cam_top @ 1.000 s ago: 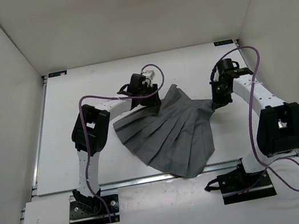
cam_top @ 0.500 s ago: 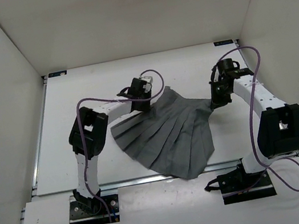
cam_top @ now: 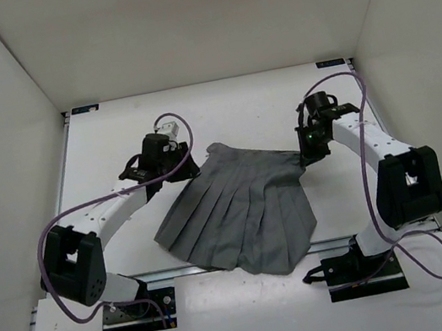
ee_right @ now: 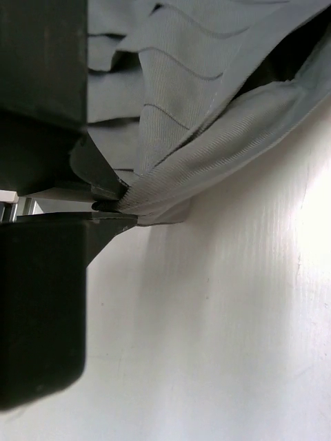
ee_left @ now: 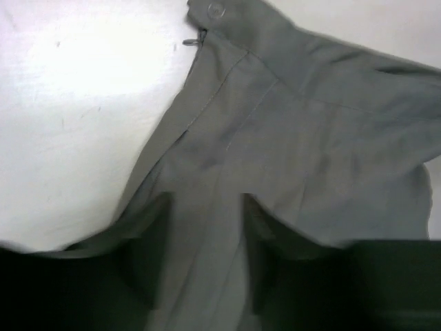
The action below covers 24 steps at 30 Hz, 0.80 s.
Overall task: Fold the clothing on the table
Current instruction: Flatten the skirt out
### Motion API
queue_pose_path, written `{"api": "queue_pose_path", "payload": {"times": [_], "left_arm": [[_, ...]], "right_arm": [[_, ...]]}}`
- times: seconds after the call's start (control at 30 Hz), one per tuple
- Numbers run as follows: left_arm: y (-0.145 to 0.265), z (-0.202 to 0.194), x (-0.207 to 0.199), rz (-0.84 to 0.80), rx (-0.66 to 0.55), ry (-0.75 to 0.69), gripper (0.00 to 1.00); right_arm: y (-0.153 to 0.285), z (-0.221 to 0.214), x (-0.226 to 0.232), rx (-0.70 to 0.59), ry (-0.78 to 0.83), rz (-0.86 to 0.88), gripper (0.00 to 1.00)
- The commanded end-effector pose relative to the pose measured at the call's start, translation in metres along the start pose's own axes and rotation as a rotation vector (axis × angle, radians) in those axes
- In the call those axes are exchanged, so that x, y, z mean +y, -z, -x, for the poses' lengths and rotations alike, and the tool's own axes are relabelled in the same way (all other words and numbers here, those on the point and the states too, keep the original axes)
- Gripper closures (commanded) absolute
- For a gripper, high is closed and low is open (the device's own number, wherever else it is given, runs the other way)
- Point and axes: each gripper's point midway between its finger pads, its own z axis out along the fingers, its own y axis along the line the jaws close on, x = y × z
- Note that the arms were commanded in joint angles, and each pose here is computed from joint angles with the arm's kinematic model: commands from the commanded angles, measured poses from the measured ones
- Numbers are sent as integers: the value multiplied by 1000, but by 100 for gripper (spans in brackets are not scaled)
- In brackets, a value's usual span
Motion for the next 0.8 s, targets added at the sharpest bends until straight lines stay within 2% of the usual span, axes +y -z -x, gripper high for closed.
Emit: {"api": "queue_pose_path", "payload": {"times": [0.0, 0.03, 0.13, 0.27, 0.4, 0.5, 0.57, 0.77], "left_arm": [[0, 11, -14, -106, -48, 46, 38], [-2, 13, -15, -112, -57, 35, 33], [-18, 38, -17, -104, -98, 5, 30], [-55, 49, -14, -90, -31, -43, 29], [-96, 67, -14, -76, -14, -86, 31], [-125, 71, -18, -70, 31, -127, 35], [-140, 70, -14, -61, 68, -142, 32], [-163, 69, -24, -218, 81, -22, 29]], "right_arm": [[-13, 3, 4, 24, 32, 14, 100], [-15, 3, 4, 32, 37, 8, 100], [-20, 5, -8, 43, 14, -39, 100], [-24, 5, -24, 65, -16, -79, 100], [-23, 8, -28, 59, -42, -62, 100], [-15, 18, -27, 16, -44, -48, 100], [-10, 24, -26, -7, -43, -48, 100], [-10, 30, -22, -10, -35, -57, 100]]}}
